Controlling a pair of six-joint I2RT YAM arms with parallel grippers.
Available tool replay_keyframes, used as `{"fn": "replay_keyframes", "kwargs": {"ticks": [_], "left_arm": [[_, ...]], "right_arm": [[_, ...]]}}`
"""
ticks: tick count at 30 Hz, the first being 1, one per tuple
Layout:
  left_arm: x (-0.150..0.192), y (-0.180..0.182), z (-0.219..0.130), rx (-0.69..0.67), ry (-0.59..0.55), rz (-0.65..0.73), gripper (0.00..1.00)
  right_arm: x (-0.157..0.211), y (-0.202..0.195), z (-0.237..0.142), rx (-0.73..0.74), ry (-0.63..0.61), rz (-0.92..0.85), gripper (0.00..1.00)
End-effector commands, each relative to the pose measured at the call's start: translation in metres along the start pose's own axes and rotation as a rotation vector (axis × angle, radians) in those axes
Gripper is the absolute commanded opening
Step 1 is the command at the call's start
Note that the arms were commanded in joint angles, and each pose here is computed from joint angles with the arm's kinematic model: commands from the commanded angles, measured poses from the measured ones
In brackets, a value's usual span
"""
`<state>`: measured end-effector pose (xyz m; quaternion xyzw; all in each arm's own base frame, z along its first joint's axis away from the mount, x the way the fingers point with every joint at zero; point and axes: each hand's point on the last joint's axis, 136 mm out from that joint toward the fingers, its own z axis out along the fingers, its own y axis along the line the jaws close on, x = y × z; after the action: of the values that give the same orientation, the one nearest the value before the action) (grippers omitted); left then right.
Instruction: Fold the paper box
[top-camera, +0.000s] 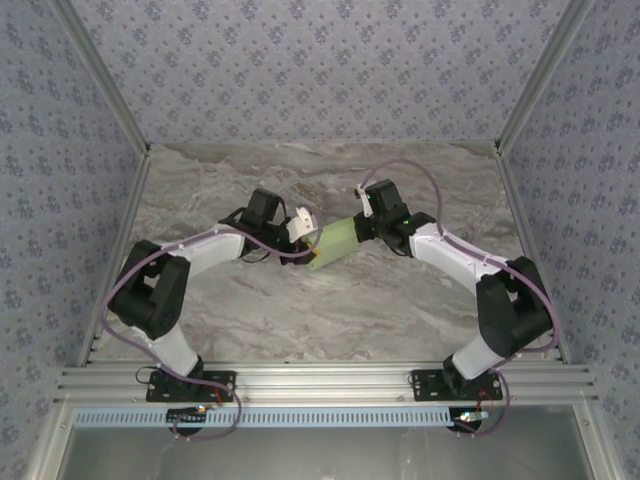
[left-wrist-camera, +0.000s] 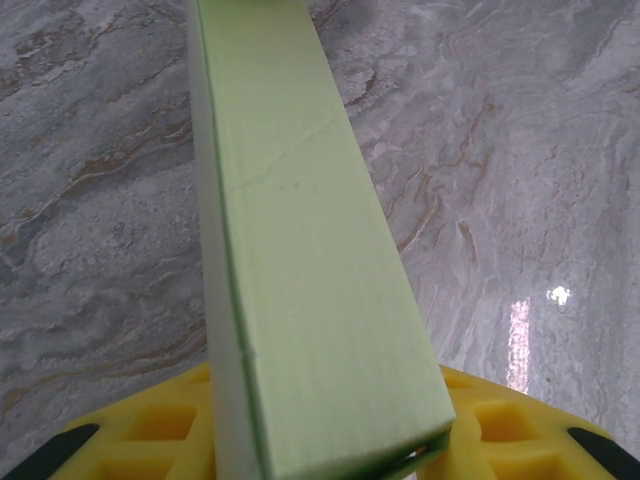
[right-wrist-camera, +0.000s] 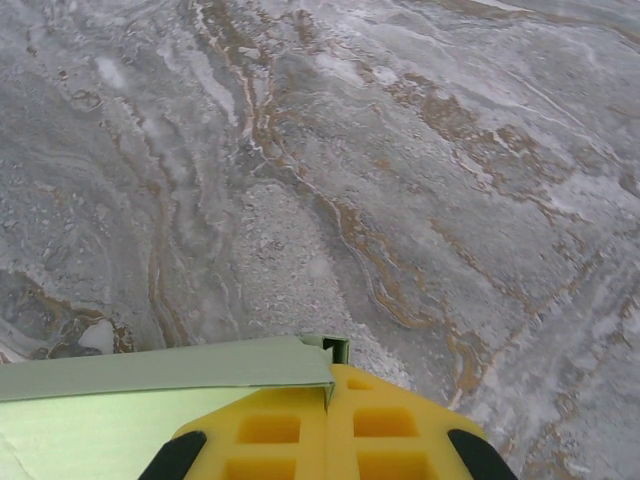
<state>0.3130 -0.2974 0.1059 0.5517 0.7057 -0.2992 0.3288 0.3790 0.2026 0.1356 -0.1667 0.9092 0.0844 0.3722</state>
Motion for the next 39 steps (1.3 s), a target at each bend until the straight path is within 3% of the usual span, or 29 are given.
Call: {"fn": "replay_keyframes", "kwargs": {"ticks": [1,7,23,39], "left_arm": [[0.022,0.001,0.008,0.038,0.077,-0.056,0.21],[0.018,0.004,0.016,0.11,0.02,-0.062,0.21],[0.036,0.007,0.022,0.139,0.141,-0.093,0.25],[0.047,0.006,0.032,0.155,0.193,-0.132,0.28]], "right_arm": [[0.044,-0.005,-0.006,0.046,0.121,0.045,0.0],[0.055,-0.018,-0.02,0.08,0.112,0.084,0.0],[0.077,-0.031,-0.027,0.109,0.107,0.115,0.0],[0.095,-0.042,-0.037,0.168,-0.015,0.155,0.0]]}}
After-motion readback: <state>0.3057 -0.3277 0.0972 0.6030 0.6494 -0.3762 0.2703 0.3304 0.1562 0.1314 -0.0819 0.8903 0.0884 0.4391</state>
